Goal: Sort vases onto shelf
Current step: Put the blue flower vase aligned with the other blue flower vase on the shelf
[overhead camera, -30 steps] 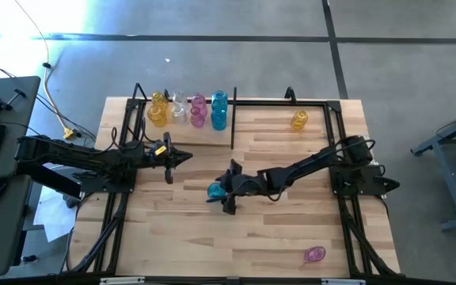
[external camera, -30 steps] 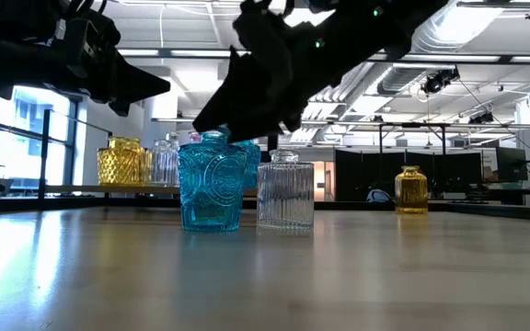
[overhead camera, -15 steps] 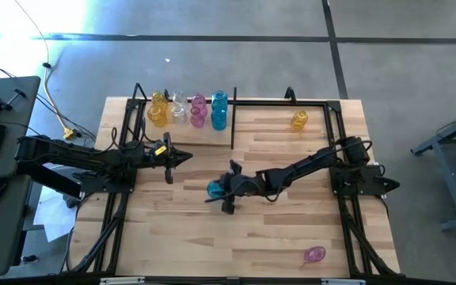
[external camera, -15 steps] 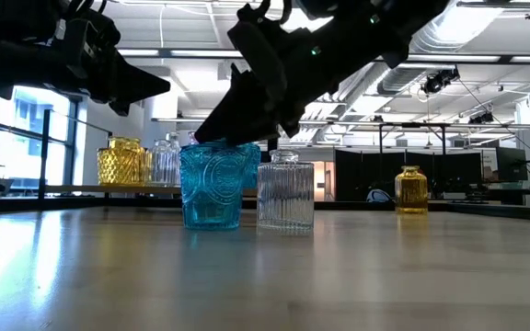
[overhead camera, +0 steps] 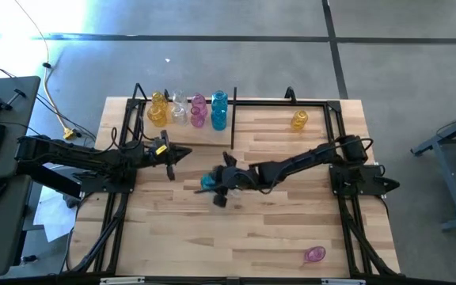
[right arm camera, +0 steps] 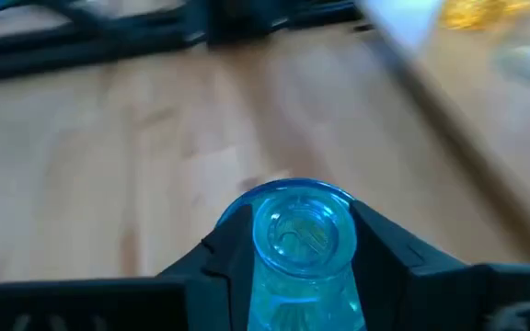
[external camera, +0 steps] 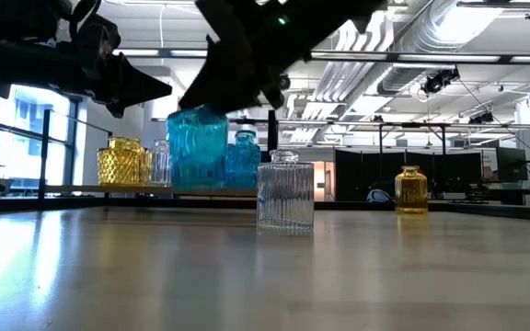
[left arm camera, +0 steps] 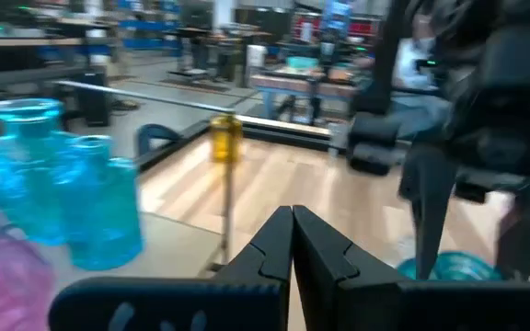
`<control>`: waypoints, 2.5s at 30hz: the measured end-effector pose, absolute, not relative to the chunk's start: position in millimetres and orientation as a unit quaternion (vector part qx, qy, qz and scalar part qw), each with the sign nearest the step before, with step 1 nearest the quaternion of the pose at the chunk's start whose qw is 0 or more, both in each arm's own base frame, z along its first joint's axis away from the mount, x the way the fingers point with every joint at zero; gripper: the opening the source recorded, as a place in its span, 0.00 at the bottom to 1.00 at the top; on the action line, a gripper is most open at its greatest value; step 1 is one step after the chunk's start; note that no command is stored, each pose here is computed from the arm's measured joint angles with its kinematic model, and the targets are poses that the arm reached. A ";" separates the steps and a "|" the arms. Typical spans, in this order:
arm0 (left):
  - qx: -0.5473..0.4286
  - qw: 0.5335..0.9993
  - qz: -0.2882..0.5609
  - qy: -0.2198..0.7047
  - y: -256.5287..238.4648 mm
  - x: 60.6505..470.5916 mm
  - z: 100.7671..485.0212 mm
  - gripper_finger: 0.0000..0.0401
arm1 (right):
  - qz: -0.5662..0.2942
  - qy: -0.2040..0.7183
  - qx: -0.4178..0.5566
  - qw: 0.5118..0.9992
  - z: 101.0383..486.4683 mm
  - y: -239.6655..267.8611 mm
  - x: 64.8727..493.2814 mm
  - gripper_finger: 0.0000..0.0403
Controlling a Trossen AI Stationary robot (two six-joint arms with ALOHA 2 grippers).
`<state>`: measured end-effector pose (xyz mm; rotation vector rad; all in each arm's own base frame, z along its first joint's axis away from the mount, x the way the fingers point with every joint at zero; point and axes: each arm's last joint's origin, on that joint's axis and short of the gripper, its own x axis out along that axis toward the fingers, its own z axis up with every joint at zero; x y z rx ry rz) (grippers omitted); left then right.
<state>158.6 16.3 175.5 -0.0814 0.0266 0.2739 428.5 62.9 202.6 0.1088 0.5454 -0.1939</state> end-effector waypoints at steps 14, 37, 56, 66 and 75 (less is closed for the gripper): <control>-0.040 0.964 0.264 0.006 23.2 155.5 175.9 0.00 | -0.267 0.203 0.091 0.938 287.2 -16.8 451.8 0.28; -0.031 0.959 0.280 0.000 30.1 154.5 177.9 0.00 | -0.243 0.300 0.076 0.919 278.9 -87.8 461.1 0.28; -0.030 0.960 0.279 0.002 30.0 154.6 177.6 0.00 | -0.291 0.342 0.053 0.892 256.9 -94.2 460.6 0.28; -0.030 0.960 0.279 0.002 30.0 154.5 177.5 0.00 | -0.300 0.347 0.058 0.887 242.1 -95.7 466.6 0.28; -0.030 0.960 0.277 0.002 29.8 154.5 177.3 0.00 | -0.311 0.347 0.057 0.883 235.5 -96.6 469.1 0.28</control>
